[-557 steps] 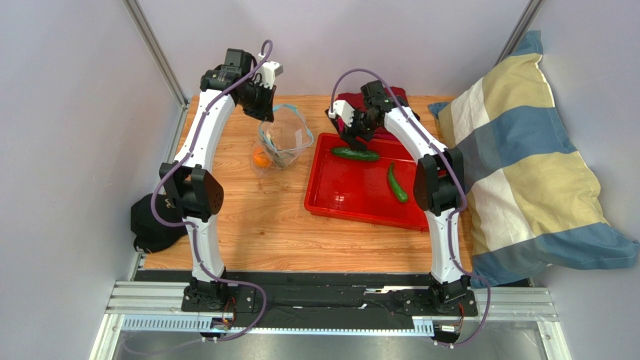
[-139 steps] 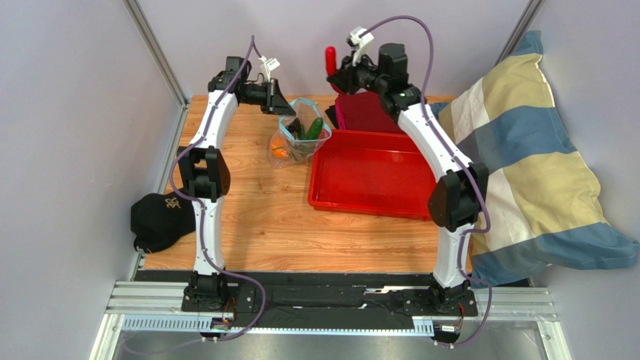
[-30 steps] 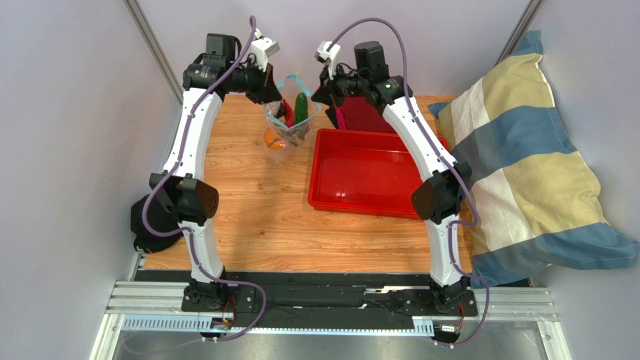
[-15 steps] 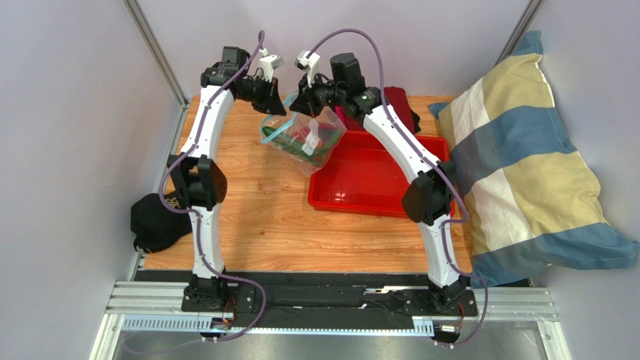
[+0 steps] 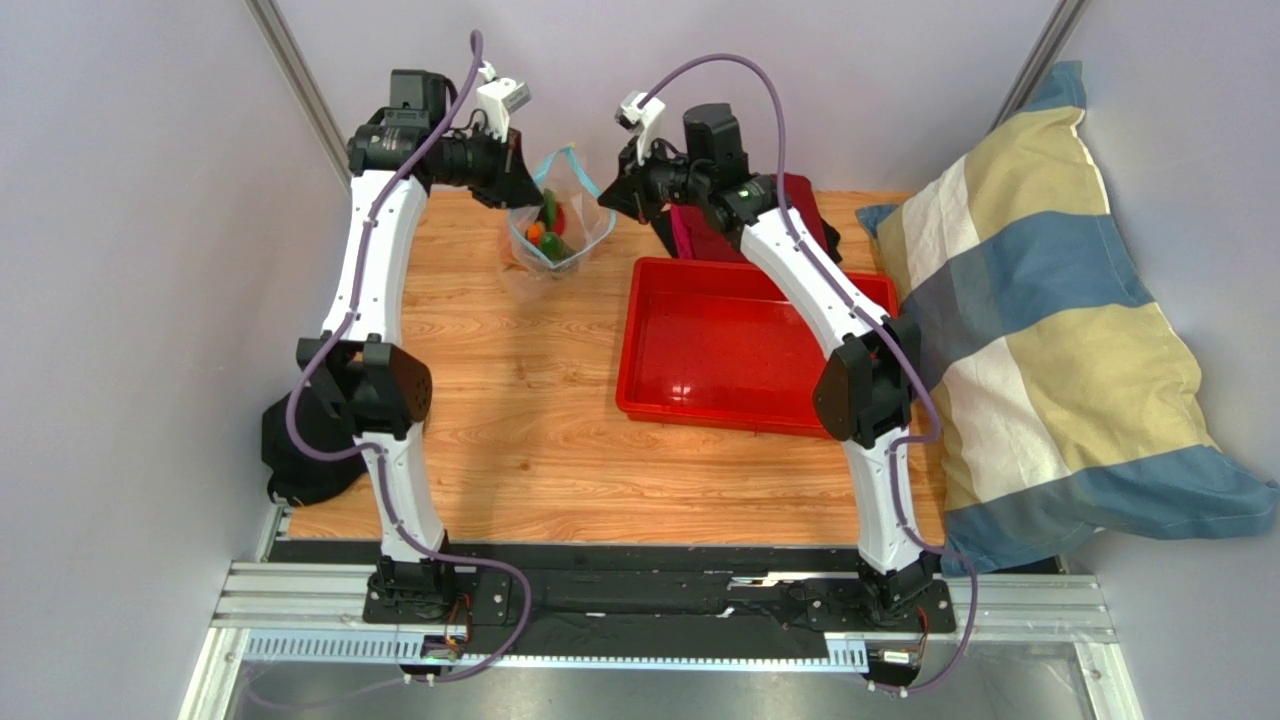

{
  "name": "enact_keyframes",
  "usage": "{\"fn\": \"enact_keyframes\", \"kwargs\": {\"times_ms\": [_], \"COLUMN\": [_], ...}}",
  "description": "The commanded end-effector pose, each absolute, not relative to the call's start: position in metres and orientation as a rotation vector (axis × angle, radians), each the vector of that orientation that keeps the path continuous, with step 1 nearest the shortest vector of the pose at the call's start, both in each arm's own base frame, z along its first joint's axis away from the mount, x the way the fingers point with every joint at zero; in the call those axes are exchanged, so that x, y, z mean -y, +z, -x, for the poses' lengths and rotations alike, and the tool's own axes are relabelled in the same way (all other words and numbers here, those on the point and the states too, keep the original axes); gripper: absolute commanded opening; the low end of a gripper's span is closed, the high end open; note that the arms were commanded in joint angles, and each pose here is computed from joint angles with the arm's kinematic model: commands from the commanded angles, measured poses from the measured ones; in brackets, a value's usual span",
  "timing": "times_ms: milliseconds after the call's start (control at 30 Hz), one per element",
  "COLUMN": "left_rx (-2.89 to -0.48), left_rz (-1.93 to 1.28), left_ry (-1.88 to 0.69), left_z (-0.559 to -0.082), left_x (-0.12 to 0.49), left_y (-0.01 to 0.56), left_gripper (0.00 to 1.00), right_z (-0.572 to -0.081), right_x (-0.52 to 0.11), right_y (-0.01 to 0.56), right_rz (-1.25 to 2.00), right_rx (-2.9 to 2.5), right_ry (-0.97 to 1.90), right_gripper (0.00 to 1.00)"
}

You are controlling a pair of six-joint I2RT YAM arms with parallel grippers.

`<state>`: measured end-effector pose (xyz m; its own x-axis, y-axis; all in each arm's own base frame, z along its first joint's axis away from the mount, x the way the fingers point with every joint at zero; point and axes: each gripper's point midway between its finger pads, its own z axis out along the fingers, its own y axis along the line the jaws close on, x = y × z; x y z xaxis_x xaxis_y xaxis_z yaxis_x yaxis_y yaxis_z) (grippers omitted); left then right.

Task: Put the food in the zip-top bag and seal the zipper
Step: Zip the zipper food storage bag at the center of the board.

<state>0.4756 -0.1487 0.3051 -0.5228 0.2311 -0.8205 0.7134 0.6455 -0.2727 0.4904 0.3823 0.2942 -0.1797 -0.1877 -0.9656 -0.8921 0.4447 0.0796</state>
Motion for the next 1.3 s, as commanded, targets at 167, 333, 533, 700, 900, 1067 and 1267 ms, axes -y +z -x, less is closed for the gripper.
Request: {"fn": "enact_keyframes", "kwargs": {"times_ms": [167, 333, 533, 700, 900, 1067, 1267], "left_rx": [-2.115, -2.02, -2.046, -2.093, -2.12, -2.203, -2.324], "left_rz": [-0.862, -0.761, -0.747, -0.701, -0.687, -0.793, -0.776], "left_ry": [-0.681, -1.132, -1.252, -1.192, -0.854, -0.662, -0.696], "left_z": [-0.462, -0.447, -0.446, -0.465, -0.465, -0.439, -0.433], "left_x": [0.158, 0.183, 0.198, 0.188, 0.142, 0.125, 0.118], "left_y": [0.3, 0.307, 0.288, 0.273, 0.297, 0.286, 0.251], "left_gripper": [0.0, 0.0, 0.09, 0.11, 0.0, 0.0, 0.0], "right_z": [-0.45, -0.45, -0.456, -0.464, -0.472, -0.455, -0.468], "right_x": [-0.411, -0.422, -0.428, -0.423, -0.395, -0.39, -0.397], "right_y": [0.329, 0.321, 0.307, 0.303, 0.339, 0.336, 0.314], "right_rz": [1.155, 1.169, 1.195, 1.155, 1.073, 1.13, 1.105], "right_rx": [-1.445, -1.433, -1.423, -1.459, -1.42, -1.425, -1.482], "right_ry": [0.867, 0.874, 0.836, 0.809, 0.787, 0.826, 0.837], "right_gripper": [0.0, 0.0, 0.0, 0.0, 0.0, 0.0, 0.0]}}
